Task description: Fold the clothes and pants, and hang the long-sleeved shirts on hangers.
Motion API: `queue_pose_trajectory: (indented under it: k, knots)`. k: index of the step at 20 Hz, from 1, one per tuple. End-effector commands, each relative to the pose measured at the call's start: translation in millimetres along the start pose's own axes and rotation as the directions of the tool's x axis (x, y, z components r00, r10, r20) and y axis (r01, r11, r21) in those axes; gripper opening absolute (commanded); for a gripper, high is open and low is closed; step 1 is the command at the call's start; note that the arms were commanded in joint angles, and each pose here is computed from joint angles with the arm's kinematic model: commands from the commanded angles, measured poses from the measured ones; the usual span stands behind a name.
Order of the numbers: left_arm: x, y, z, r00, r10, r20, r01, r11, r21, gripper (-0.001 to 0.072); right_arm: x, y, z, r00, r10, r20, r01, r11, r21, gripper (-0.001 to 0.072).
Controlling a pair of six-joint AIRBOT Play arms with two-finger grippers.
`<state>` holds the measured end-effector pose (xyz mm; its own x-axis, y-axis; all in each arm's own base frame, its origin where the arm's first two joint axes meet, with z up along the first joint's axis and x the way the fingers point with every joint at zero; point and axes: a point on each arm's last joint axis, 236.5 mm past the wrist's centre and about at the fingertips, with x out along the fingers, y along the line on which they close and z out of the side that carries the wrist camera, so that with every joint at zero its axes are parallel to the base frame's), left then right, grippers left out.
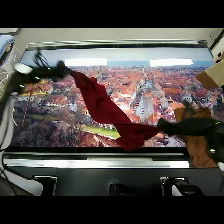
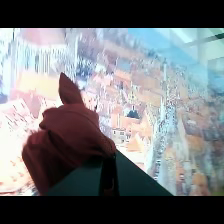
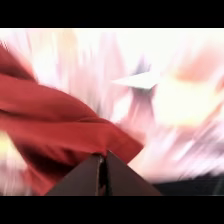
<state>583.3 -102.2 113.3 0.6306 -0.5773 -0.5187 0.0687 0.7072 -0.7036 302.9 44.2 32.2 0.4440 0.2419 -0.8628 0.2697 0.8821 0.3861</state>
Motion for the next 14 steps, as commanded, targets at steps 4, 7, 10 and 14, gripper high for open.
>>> queue_pose_trajectory:
  k: [4,7,10,14]
  knots:
    - [-241,-114,56,0.902,0.155,0.403,-0.280,0.920,0.274,0.0013,-293,64,144,0.619,0.080,0.781,0.112,0.976,-0.189,0.0025]
    - [-368,-172,38,0.752,0.151,0.641,-0.387,0.889,0.244,0.0014,-397,92,128,0.432,0.187,0.882,0.080,0.966,-0.244,0.0026]
    - [-473,-215,-3,0.591,0.099,0.800,-0.435,0.875,0.214,0.0015,-479,105,97,0.257,0.260,0.931,0.059,0.957,-0.284,0.0025]
    - [-503,-228,-37,0.574,0.081,0.815,-0.415,0.887,0.204,0.0015,-522,122,85,0.144,0.330,0.933,-0.015,0.943,-0.331,0.0025]
